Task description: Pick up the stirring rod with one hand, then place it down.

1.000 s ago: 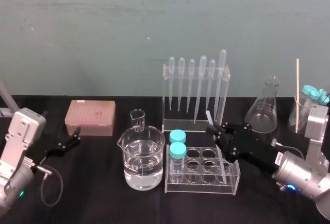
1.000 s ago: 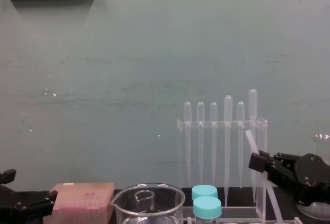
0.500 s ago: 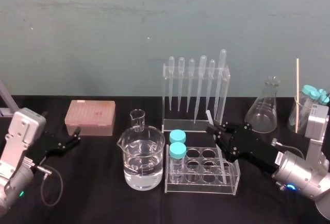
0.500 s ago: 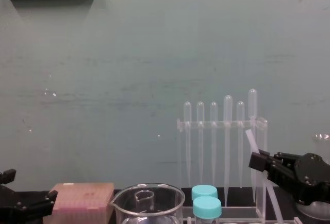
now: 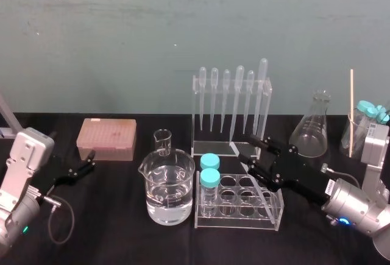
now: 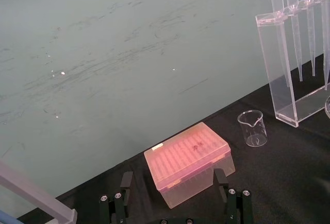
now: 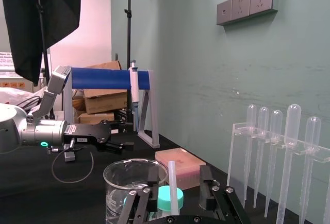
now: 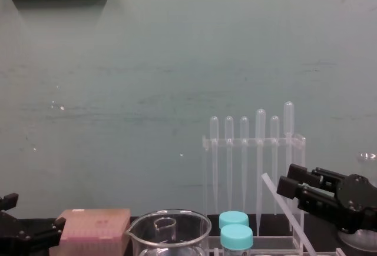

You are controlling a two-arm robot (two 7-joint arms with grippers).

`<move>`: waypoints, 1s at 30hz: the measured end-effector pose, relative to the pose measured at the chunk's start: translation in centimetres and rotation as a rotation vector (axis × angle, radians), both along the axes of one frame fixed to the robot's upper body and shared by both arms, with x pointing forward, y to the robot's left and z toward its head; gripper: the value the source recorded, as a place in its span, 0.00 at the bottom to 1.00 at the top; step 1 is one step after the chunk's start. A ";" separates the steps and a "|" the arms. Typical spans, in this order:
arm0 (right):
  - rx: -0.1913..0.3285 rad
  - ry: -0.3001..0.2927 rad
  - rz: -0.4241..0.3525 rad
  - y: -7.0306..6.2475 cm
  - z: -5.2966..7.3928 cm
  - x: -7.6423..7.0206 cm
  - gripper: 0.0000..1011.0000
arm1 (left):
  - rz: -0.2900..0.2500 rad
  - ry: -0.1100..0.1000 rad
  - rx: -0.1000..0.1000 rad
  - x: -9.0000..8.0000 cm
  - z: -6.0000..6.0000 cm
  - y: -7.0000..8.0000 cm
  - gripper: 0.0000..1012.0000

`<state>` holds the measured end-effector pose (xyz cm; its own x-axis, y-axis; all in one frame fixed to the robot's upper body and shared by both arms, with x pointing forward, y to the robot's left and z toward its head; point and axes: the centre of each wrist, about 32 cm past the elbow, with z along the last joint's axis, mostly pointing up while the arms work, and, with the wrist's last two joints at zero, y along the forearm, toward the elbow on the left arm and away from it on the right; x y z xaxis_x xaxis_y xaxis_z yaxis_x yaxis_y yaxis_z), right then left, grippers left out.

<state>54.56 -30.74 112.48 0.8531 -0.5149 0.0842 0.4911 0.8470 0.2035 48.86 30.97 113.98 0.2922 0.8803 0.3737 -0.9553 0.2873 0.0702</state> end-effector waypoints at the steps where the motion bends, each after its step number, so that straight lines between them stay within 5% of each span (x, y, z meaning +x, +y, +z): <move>1: 0.000 0.000 0.000 0.0 0.0 0.0 0.51 | 0.000 0.000 0.000 0.0 0.0 0.0 0.99; 13: 0.000 -0.001 0.000 0.0 0.0 0.0 0.86 | 0.000 0.000 0.000 0.0 0.0 0.0 0.99; 18: 0.020 -0.074 -0.055 0.4 0.8 -0.2 0.99 | 0.000 0.000 0.000 0.0 0.0 0.0 0.99; 24: 0.101 -0.198 -0.156 0.7 2.4 -0.2 0.99 | 0.000 0.000 0.000 0.0 0.0 0.0 0.99; 30: 0.135 -0.232 -0.301 -0.2 3.7 -0.3 0.99 | 0.000 0.000 0.000 0.0 0.0 0.0 0.99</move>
